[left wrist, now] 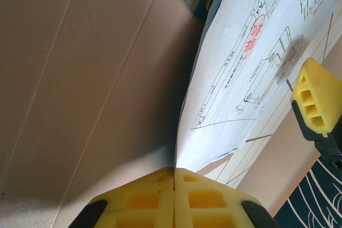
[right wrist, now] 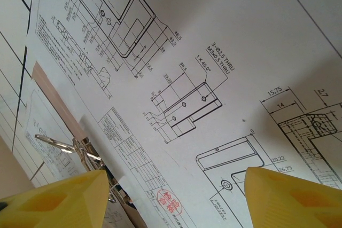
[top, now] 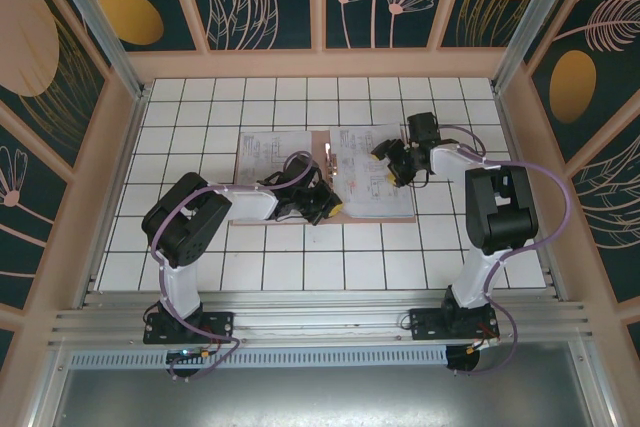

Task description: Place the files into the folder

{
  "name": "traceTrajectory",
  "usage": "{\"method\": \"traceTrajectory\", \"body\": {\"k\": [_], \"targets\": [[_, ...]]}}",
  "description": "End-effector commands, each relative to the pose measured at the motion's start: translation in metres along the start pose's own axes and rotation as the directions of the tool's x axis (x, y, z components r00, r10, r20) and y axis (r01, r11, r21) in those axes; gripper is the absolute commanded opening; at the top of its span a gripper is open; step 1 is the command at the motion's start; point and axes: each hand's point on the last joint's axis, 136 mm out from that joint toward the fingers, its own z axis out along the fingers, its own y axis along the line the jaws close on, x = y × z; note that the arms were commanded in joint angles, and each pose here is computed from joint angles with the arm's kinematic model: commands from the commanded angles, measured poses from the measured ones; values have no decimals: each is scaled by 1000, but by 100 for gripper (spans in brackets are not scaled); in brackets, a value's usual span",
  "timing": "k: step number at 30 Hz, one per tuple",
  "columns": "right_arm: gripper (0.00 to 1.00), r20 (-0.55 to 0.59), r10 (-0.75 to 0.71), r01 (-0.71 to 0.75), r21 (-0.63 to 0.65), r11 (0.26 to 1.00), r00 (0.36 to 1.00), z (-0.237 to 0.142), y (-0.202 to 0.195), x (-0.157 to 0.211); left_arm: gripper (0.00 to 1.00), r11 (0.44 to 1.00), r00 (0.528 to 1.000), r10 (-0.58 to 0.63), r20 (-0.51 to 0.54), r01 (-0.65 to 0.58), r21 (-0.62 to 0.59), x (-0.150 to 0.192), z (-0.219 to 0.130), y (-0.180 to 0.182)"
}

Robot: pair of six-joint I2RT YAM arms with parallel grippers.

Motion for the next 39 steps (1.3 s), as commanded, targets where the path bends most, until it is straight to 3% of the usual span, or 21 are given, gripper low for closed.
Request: {"method": "traceTrajectory", "body": {"k": [1,18,26,28,34,39], "targets": [[68,4,-41,41,9,999,999,3,9,0,8,1000,1000,4,1,-4,-21,4,-3,4],[68,32,-59,58,11,998,998,-3,15,-2,5,999,1000,-6,-6,6,-40,7,-8,15],[68,39,-90,90,1,996,995,-5,25,-2,10,1000,1000,5,-3,-5,-25,6,-6,8],[68,39,-94,94,0,996,995,-6,26,-1,14,1000,1000,6,-4,-6,-23,5,-5,7],[68,50,-116,117,-9,993,992,-10,34,-3,40,1000,1000,16,4,-16,-20,5,-7,4],[68,66,-179,181,-36,983,982,-13,55,-2,56,997,998,55,43,-53,-46,3,-21,-5]]}}
